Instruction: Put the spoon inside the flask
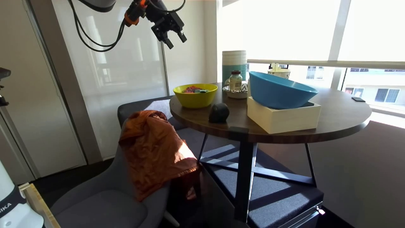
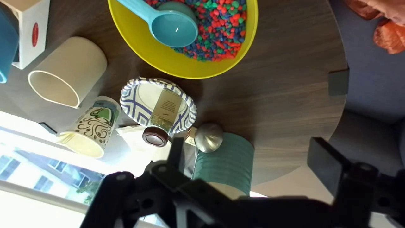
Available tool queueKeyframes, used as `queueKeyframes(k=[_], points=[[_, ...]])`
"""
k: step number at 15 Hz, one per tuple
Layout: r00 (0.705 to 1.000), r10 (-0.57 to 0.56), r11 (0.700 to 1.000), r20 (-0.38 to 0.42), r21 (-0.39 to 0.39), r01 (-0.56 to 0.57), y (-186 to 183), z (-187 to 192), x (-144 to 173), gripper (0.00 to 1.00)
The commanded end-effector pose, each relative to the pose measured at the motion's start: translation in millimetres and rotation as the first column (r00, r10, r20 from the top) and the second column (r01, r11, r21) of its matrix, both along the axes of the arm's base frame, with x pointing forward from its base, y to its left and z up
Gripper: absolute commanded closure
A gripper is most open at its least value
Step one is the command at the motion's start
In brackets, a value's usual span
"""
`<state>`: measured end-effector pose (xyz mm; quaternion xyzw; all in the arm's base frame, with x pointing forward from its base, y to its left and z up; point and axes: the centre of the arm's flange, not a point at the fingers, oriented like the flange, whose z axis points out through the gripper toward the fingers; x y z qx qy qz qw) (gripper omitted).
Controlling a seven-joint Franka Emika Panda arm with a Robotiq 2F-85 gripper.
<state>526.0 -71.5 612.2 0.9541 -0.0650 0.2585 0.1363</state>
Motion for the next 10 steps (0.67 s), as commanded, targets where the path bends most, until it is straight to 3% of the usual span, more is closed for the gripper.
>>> queueKeyframes(k=[1, 4, 10], points=[[1.0, 0.0, 1.0, -0.002, 0.0, 0.0, -0.1, -0.9, -0.3, 0.0], [1.0, 0.0, 1.0, 0.005, -0.001, 0.0, 0.1, 3.0, -2.5, 0.0], [0.992, 0.109, 0.994, 0.058, -0.017, -0.108, 16.1, -10.0, 78.5, 0.0]])
